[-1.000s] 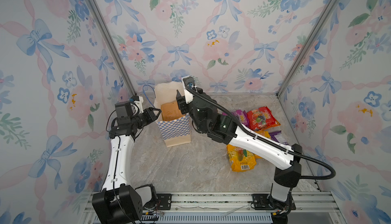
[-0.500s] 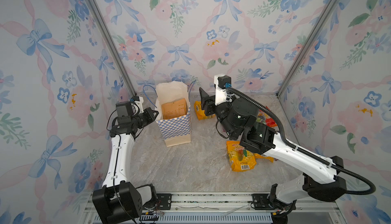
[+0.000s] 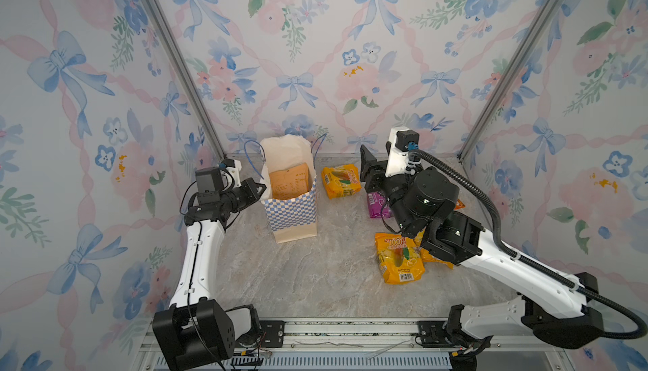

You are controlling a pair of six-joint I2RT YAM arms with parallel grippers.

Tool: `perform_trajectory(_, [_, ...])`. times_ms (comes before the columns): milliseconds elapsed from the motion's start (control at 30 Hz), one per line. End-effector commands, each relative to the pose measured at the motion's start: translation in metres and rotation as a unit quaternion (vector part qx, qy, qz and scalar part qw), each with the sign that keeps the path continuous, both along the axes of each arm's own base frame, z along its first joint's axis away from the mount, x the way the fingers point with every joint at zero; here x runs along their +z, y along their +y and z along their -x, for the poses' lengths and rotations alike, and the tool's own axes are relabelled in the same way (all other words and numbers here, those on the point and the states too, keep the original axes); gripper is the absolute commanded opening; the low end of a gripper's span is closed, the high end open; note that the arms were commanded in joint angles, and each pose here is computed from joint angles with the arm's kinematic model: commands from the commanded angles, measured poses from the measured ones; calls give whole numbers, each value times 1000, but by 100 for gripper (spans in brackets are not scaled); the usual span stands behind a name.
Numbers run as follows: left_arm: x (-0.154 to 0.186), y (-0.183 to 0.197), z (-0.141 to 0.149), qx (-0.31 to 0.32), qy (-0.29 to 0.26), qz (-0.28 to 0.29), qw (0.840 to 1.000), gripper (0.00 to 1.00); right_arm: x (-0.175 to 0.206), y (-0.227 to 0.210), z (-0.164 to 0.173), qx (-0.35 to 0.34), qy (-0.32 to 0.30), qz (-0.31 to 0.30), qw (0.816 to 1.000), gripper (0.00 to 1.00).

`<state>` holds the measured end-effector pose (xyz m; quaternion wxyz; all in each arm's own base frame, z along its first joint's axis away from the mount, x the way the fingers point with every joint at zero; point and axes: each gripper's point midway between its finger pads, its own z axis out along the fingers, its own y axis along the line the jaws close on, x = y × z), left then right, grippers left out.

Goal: Place the snacks into the paper bag
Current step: Shake the paper bag at the middle-left of the table.

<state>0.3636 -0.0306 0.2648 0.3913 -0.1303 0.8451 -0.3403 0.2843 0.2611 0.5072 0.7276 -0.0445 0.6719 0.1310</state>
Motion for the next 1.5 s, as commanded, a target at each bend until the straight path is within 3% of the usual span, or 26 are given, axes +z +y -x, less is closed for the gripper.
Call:
perform_trajectory(0, [9,-12,-2,-23,-9,11,1000,0,-8,-27,-6,-32,21,-12,999,66])
perform_trajectory(367, [18,-35,-1,-60,-21,12,998,0,-50,-96,-33,-40,108,-115,987,69])
perform_trajectory(833, [17,-50,14,-87,-30,10,996,0,-73,-112,-39,-71,140,-99,983,71])
perform_trajectory(1133, [32,-61,32,-129,-71,8,989,0,-98,-121,-47,-99,179,-94,974,73])
perform_trajectory(1467, [4,-64,26,-139,-41,35,989,0,-134,-129,-55,-125,227,-83,962,76])
